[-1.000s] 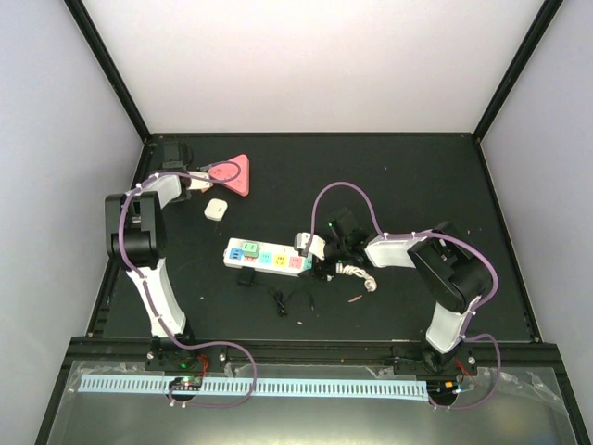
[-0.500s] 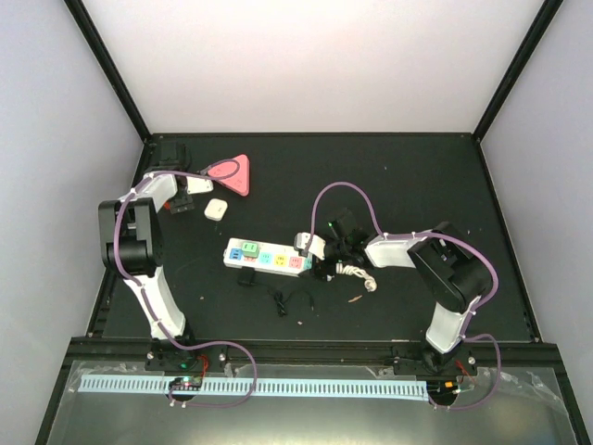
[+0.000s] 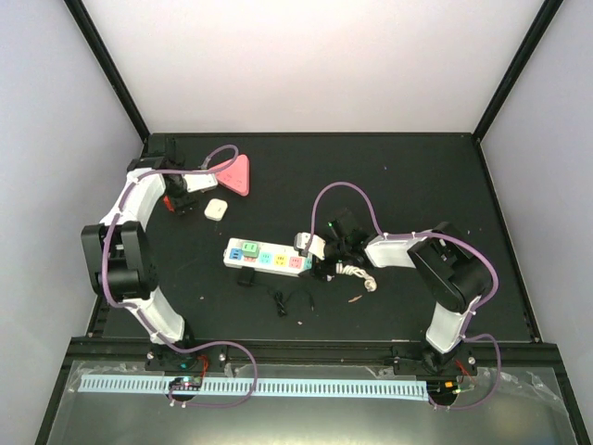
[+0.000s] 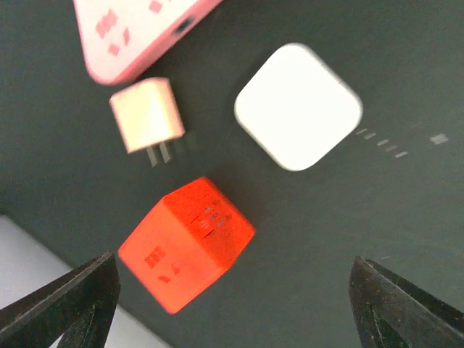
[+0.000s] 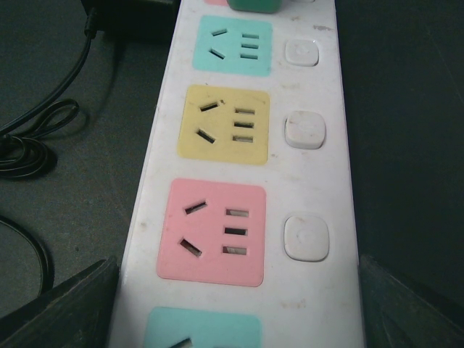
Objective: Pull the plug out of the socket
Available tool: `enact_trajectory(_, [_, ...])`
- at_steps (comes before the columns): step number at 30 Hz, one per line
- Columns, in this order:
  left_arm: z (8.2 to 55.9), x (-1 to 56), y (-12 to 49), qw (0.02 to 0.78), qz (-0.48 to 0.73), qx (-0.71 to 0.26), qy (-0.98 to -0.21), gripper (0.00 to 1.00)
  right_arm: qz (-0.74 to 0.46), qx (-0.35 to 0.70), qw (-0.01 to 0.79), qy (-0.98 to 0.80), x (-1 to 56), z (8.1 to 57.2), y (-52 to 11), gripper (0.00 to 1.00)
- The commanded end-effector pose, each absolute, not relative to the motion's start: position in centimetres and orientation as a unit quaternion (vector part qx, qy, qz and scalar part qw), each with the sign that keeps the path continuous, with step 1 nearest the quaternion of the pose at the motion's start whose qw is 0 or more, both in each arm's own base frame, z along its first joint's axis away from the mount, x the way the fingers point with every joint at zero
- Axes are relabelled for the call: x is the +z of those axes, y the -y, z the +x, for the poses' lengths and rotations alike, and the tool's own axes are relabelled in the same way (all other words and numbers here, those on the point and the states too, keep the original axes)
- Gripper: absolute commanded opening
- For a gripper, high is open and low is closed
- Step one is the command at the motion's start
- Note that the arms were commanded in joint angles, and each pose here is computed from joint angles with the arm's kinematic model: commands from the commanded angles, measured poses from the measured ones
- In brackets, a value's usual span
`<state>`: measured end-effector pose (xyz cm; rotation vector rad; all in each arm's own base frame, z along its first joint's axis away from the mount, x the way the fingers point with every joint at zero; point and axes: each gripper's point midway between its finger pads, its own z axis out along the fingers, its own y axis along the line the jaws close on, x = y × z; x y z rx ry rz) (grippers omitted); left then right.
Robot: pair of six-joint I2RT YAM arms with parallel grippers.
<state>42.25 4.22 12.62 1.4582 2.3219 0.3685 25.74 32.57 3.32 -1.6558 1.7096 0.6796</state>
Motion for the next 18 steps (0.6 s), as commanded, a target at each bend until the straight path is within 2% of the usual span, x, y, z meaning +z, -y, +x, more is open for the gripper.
enact_trajectory(1, [38.7, 15.2, 0.8, 0.236, 0.549, -0.001, -0.802, 0.88, -0.627, 0.243, 0.310, -0.671, 2.1, 25.8, -31.8, 0.24])
enact_trajectory(10, [32.7, 18.1, 7.6, 0.300, 0.626, -0.148, -0.704, 0.84, -0.628, 0.244, 0.312, -0.670, 2.2, 25.8, -31.8, 0.28])
enact_trajectory(18, [29.9, 14.8, 10.6, 0.256, 0.673, -0.176, -0.672, 0.80, -0.629, 0.244, 0.313, -0.668, 2.2, 25.7, -31.8, 0.38])
